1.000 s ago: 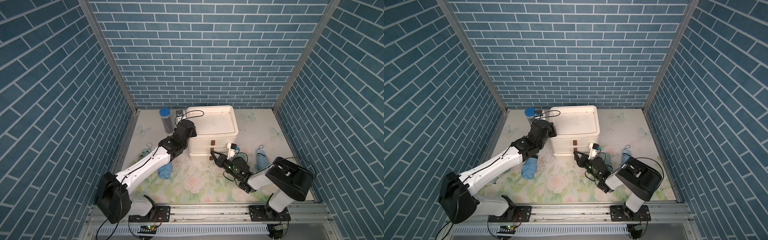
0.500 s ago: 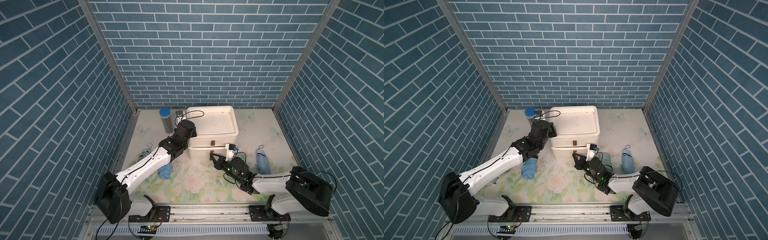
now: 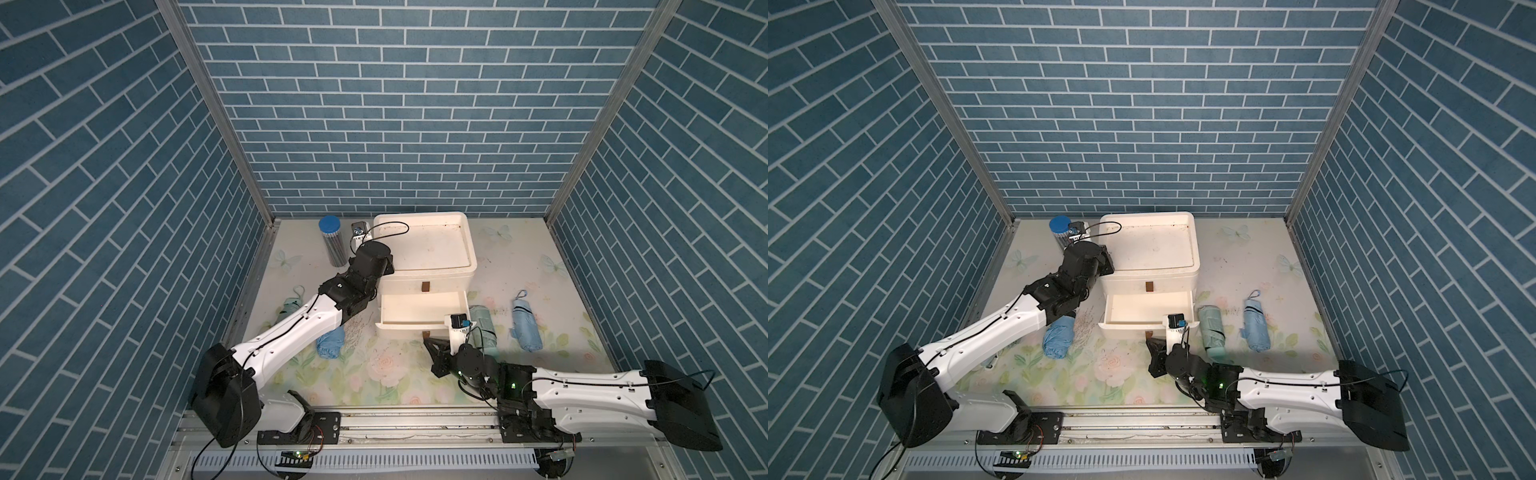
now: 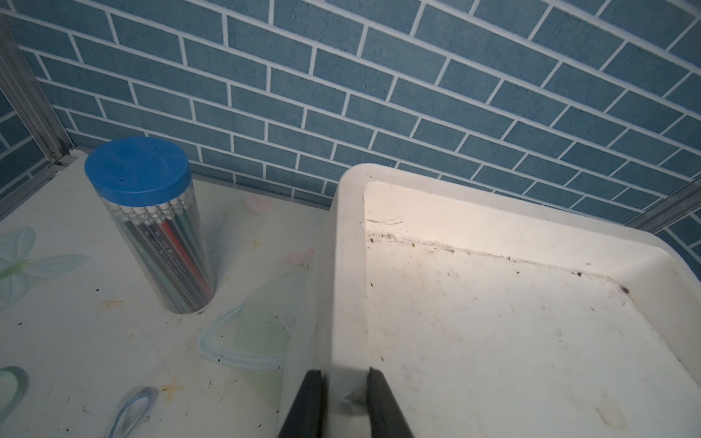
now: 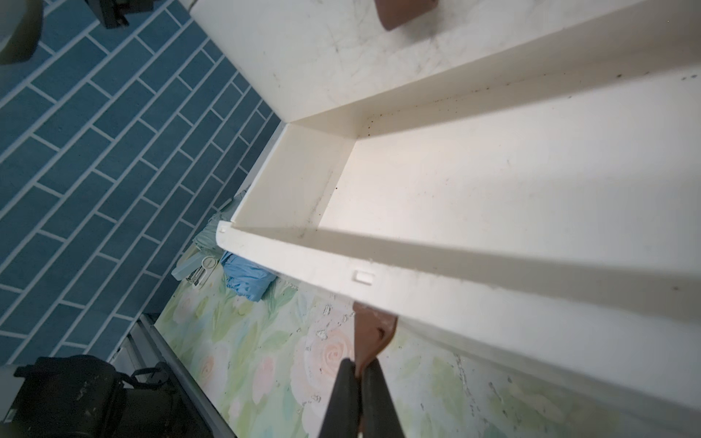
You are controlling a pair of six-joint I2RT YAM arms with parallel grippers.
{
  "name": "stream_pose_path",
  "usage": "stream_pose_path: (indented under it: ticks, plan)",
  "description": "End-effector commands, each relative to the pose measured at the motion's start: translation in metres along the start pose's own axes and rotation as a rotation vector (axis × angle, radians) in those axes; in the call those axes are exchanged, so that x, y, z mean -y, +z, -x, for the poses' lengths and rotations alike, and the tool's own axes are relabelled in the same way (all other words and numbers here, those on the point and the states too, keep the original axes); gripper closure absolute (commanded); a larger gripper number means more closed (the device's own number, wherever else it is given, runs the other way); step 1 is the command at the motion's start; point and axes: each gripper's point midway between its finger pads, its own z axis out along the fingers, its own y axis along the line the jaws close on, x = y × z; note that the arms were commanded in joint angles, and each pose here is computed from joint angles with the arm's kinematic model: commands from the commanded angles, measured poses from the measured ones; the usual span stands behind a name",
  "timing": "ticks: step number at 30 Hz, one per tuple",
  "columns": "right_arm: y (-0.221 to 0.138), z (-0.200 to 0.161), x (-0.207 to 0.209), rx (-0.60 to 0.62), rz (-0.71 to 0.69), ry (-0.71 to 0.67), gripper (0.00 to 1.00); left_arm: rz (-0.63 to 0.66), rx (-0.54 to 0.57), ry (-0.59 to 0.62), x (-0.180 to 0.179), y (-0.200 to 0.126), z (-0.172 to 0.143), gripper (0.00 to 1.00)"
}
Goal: Place the umbrella in the drawer by color
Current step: Open the drawer in the storage box.
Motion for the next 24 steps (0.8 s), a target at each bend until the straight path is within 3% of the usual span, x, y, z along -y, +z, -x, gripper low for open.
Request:
stream_pose_path:
  ticks: [1,8,24]
  plan:
    - [-0.008,-0.009,-0.004,-0.034,-0.039,-0.109,1.00,0.118,-0.149,0.028,-0.032,0.006,-0.052,1.00]
    - [-0.021,-0.012,-0.020,-0.021,-0.025,-0.150,1.00,0.117,-0.146,0.035,-0.032,0.004,-0.050,1.00]
    - [-0.028,-0.026,-0.013,-0.039,-0.053,-0.157,1.00,0.097,-0.149,0.054,-0.028,0.004,-0.050,1.00]
